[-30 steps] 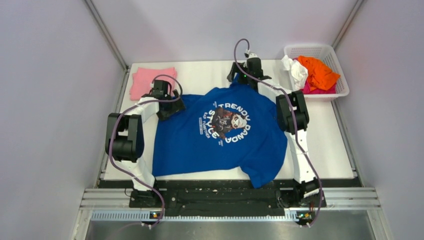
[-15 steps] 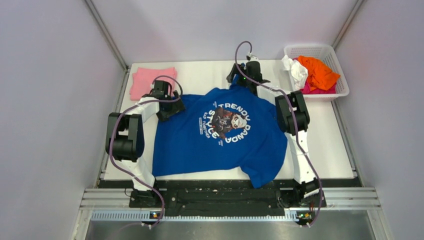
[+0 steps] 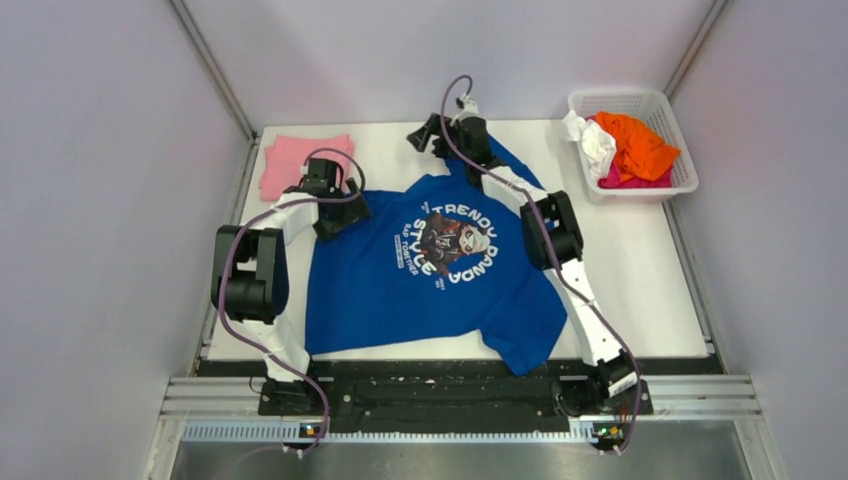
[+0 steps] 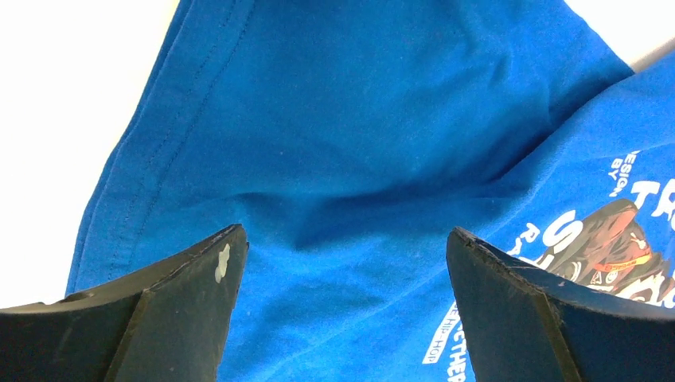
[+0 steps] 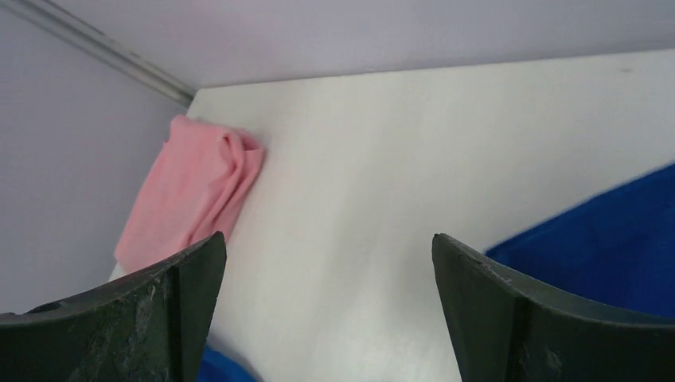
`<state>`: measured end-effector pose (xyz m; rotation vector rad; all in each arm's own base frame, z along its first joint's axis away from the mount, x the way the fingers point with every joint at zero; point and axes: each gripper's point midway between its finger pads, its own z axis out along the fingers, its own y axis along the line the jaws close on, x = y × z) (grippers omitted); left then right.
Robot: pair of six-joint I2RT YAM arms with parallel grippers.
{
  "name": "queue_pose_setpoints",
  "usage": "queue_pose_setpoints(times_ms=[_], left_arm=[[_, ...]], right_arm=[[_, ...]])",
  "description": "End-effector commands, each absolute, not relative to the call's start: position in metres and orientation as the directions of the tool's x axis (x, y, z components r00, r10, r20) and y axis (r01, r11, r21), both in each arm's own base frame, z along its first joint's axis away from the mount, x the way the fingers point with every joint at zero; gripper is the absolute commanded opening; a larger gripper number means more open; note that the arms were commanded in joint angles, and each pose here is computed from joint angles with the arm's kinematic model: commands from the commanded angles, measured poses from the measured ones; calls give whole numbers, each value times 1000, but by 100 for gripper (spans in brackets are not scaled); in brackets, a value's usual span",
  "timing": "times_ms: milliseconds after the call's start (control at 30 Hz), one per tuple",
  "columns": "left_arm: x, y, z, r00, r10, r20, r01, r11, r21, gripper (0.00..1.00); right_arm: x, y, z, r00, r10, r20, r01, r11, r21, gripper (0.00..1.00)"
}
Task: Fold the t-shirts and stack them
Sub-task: Flatten out the tshirt
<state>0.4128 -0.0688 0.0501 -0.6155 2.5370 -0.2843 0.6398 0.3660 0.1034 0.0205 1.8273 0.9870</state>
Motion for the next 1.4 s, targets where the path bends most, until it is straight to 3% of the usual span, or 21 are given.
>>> queue_pose_setpoints(times_ms=[0,200,333,567,767,900,1233,1367], left_arm=[[430,-69,72,-727,-493,-478,-362,867,-343,99],[432,-71,84,-715,-495,-494,-348,864,-364,99],[437,-72,87,-698,-513,-499,-355,854,-381,99],[457,-69,80,-676,-553,-486,-421,832,-361,99],[483,-76,77,-633,-574,-519,-463,818,-341,99],[496,-87,63,-644,-601,-474,-485,799,-355,99],[528,-107,40,-599,-695,-398,-559,718,-413,99],[538,-100,31,-579,-718,-386,-624,695,-357,99]], right_arm=[[624,410,163,-391,391,-834,-546,630,552,99],[610,376,194,-335,210,-918,-528,765,368,99],[580,328,196,-378,148,-914,-430,846,315,99],[507,236,141,-490,75,-868,-231,949,212,99],[479,193,89,-613,112,-782,-98,971,216,99],[472,177,62,-667,112,-737,-48,980,192,99],[480,142,22,-721,182,-668,72,979,190,99],[490,125,19,-713,239,-659,112,967,229,99]])
